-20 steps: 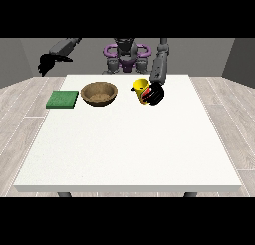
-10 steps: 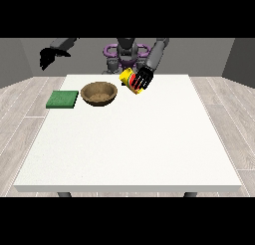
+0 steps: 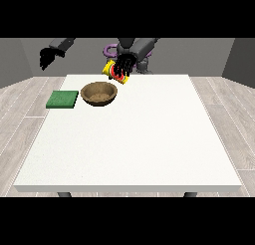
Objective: Pick the cup and pour the ball into the bowl, then pick the bowl and place it on the pad
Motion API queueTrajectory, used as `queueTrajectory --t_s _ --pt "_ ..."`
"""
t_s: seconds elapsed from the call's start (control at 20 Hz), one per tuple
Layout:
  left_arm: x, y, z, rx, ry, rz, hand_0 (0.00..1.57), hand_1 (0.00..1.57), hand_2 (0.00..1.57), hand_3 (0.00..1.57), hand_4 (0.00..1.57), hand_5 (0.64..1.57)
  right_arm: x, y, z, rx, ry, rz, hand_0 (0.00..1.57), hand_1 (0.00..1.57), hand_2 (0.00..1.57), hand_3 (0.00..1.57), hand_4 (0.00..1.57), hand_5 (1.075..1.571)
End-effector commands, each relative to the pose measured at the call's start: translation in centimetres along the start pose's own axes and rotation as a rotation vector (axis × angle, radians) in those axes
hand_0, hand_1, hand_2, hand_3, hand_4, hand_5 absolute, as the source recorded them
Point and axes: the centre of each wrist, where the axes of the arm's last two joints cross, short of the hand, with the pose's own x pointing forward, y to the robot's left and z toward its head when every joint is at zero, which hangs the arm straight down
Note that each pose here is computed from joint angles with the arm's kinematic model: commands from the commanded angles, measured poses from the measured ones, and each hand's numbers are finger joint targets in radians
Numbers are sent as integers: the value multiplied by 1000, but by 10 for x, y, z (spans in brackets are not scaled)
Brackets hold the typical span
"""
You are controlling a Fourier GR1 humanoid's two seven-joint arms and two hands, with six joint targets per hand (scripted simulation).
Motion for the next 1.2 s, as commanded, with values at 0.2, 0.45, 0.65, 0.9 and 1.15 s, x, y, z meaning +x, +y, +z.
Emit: queueTrajectory --t_s 0.2,0.45,0.65,0.9,1.15 --pt "60 38 -29 -136 -267 -436 779 779 1571 1571 951 1535 -8 1 -6 0 37 -18 0 0 0 276 741 1540" --pt "74 41 -32 -146 -412 -795 1429 1429 1571 1571 1202 1427 -7 -5 -5 -18 45 -6 0 0 0 232 749 1537" --pt "96 55 -33 -93 -484 -995 1534 1534 1571 1571 1277 1423 5 -18 -10 -39 -4 3 0 0 116 208 754 1533" --pt "95 43 -16 -118 -551 -1019 1506 1506 1571 1571 1215 1460 -9 -23 7 -60 34 4 0 0 0 253 764 1541" --pt "82 72 -37 -107 -430 -717 1542 1542 1571 1571 1248 1441 0 -48 18 -97 33 17 0 0 0 298 759 1540"
